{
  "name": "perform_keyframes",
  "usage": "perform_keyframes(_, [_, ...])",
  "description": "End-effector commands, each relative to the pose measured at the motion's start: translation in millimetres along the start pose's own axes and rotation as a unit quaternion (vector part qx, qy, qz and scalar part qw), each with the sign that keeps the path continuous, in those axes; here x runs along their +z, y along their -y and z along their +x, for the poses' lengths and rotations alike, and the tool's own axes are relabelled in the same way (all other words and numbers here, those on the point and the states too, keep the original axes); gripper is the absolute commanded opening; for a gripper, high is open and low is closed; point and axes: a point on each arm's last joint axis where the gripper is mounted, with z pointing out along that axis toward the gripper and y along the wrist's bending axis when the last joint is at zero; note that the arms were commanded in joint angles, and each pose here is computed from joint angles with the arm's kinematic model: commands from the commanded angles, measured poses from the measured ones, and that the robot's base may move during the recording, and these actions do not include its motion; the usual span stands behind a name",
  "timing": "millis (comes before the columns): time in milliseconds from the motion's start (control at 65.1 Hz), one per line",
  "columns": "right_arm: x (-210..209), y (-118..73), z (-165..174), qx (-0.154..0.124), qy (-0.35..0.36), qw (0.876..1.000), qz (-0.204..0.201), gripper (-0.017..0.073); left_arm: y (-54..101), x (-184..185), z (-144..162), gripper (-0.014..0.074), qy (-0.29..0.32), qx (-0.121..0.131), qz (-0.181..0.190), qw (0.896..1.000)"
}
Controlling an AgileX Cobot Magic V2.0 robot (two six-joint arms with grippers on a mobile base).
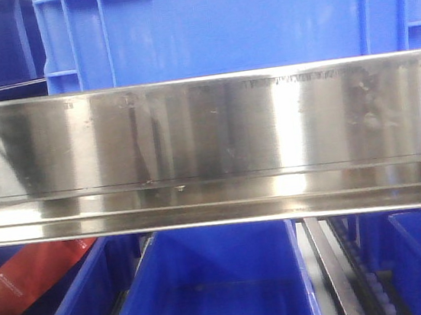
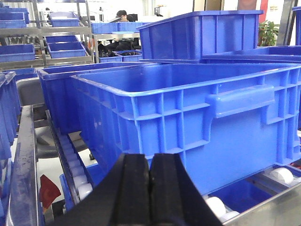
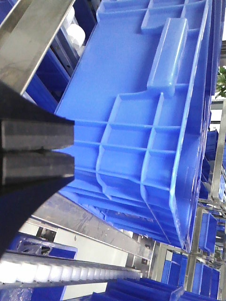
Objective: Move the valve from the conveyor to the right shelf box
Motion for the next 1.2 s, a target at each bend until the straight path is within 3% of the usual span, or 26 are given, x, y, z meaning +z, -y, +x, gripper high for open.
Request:
perform_keyframes(0, [-0.7,0.3,-1.4,-0.006,0.013,1.0,0.002,-0.016,-0.2,-1.4,-2.5,-0.0111,0.016,-0.005,-0.001,1.0])
perform_keyframes(123, [-0.7,0.3,-1.4,-0.006,0.013,1.0,0.002,-0.016,-4.9,-9.6,-1.3,-0.0111,0.019,-0.004,-0.028,0.999])
perform_keyframes(246, [-0.7,0.3,-1.5,-0.006,0.013,1.0,0.002,-0.016,-14.3,-26.0,11.8,-0.0111,0.019,0.021,-0.101,0.994])
perform_keyframes(384, [-0.7,0.3,-1.5,-0.006,0.013,1.0,0.002,-0.016,-18.3,-44.6,40.8,-0.0111,0.024,0.029,-0.175,0.984])
perform_keyframes(522, [-0.7,0.3,-1.5,-0.006,0.013,1.0,0.002,-0.016,-18.5,-54.5,74.3,-0.0111,0.02,0.032,-0.218,0.975])
perform_keyframes(707, [-1.1,0.3,-1.6,-0.006,0.014,1.0,0.002,-0.016,-21.2,-52.6,114.0,-0.0111,0.004,0.015,-0.239,0.971])
perform_keyframes(1183, [-1.1,0.3,-1.6,-0.006,0.014,1.0,0.002,-0.016,-21.2,-52.6,115.2,-0.0111,-0.002,0.012,-0.24,0.971])
